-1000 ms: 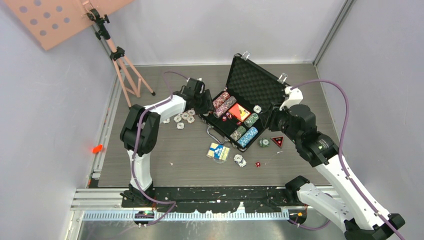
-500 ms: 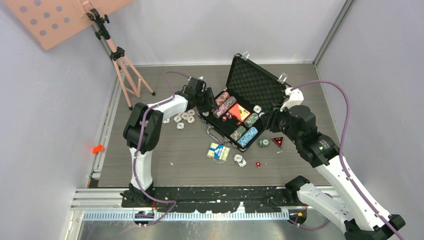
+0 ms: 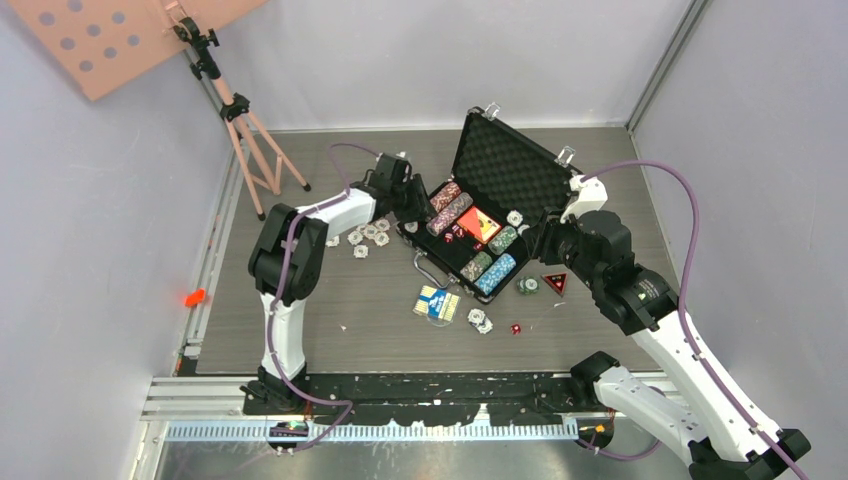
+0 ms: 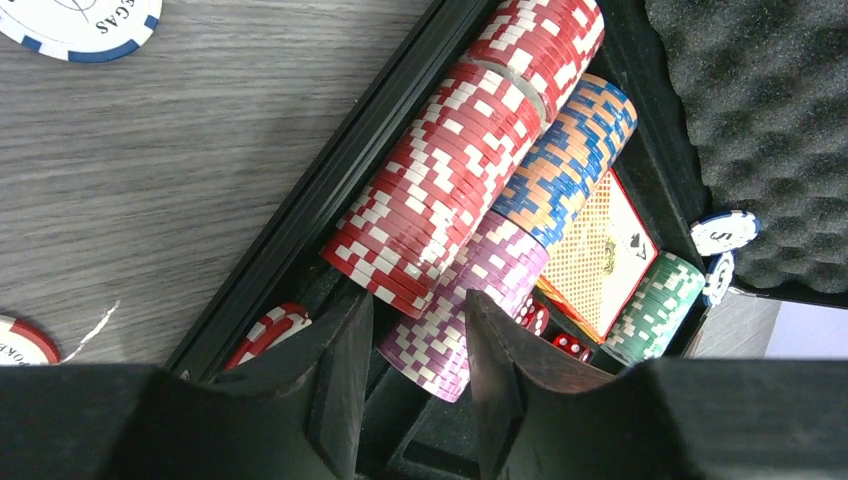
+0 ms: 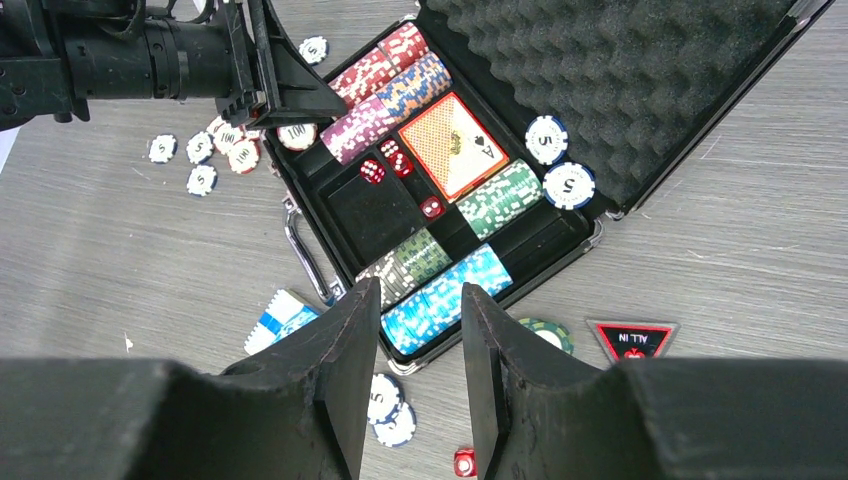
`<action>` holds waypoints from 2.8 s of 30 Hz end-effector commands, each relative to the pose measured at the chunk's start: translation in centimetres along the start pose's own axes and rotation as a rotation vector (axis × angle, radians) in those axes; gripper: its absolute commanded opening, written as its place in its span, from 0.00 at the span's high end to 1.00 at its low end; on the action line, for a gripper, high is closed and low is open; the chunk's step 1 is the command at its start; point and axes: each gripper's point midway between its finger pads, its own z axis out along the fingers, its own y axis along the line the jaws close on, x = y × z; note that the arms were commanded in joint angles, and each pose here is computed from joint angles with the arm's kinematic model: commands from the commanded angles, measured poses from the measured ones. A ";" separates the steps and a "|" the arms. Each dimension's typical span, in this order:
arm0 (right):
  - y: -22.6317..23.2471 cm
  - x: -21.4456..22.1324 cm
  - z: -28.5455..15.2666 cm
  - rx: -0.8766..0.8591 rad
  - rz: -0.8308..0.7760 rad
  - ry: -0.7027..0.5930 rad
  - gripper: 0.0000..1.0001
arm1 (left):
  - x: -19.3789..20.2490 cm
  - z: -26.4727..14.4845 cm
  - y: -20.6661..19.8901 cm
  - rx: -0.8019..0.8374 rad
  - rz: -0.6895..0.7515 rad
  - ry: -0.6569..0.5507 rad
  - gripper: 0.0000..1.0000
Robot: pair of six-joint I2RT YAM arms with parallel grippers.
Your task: Pack up texas hold em set
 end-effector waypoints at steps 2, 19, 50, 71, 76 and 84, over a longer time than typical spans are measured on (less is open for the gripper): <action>0.3 -2.1 -0.5 -0.003 -0.009 -0.059 0.58 | -2.0 0.9 -2.0 0.071 0.017 -0.057 0.62; 0.5 -1.8 -0.3 -0.011 -0.001 -0.044 0.58 | -2.3 -1.7 -2.4 0.062 0.066 -0.068 0.49; 6.5 2.0 6.2 -0.179 0.123 0.229 0.28 | -3.4 -13.2 1.0 -0.038 0.123 -0.169 0.41; 18.0 6.2 23.7 -0.060 0.088 0.289 0.33 | -1.3 -28.1 12.4 -0.200 -0.162 -0.487 0.01; 17.2 6.3 26.1 0.008 0.028 0.252 0.90 | -0.8 -28.6 11.8 -0.192 -0.116 -0.453 0.02; 14.7 8.8 29.0 0.141 -0.105 0.286 1.00 | -0.4 -28.6 11.3 -0.170 -0.089 -0.426 0.03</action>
